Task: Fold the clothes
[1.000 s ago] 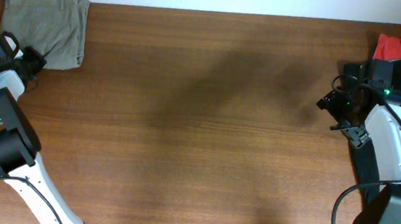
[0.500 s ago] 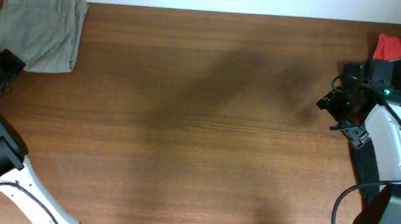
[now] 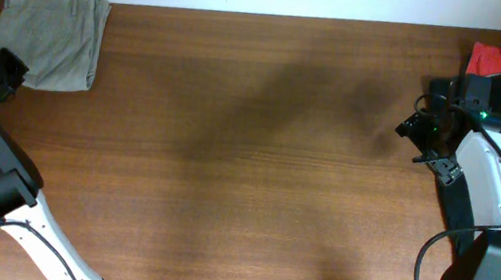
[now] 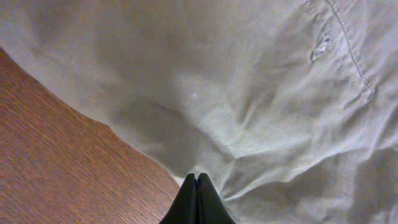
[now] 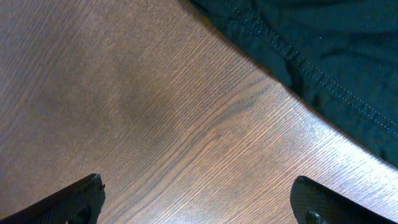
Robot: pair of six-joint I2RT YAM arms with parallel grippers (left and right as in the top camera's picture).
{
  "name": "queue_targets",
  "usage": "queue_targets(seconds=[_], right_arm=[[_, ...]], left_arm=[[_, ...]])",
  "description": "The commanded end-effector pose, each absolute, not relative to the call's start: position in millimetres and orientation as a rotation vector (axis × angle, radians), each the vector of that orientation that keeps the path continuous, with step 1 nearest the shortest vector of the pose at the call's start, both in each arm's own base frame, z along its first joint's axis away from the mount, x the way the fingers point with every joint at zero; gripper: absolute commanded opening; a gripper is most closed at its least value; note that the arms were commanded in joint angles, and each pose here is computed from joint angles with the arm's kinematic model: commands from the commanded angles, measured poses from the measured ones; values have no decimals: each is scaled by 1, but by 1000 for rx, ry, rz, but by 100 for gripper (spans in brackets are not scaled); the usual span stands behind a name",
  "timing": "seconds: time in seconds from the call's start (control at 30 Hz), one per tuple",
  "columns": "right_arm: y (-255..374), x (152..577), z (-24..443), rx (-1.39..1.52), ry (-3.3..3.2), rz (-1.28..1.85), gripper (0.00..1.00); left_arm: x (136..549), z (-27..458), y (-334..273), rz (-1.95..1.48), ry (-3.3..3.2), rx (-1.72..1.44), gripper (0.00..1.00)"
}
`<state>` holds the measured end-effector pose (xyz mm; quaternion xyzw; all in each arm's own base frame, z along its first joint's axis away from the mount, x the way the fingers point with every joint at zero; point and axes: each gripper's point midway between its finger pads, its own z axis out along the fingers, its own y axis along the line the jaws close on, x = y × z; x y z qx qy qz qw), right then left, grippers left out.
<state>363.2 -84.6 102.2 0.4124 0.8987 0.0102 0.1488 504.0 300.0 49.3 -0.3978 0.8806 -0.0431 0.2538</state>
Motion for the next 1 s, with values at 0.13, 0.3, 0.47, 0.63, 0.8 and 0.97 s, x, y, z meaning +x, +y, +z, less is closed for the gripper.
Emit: queue_targets(seconds=[0.13, 0.3, 0.47, 0.63, 0.8, 0.97], right_arm=[[-89, 364, 103, 1184, 2577, 2, 99], [-89, 364, 103, 1184, 2577, 2, 99], [-89, 364, 103, 1184, 2577, 2, 99], [-89, 364, 103, 1184, 2577, 2, 99], [-89, 364, 103, 1184, 2577, 2, 99], [-52, 379, 108, 1184, 2577, 339, 99]], left_arm=[[496, 23, 318, 77, 2453, -1059, 1], [495, 6, 317, 74, 2472, -1068, 1], [489, 11, 313, 68, 2494, -1079, 1], [497, 81, 308, 82, 2408, -1021, 1], [518, 198, 241, -222, 2268, -782, 1], [521, 278, 148, -623, 2180, -519, 14]])
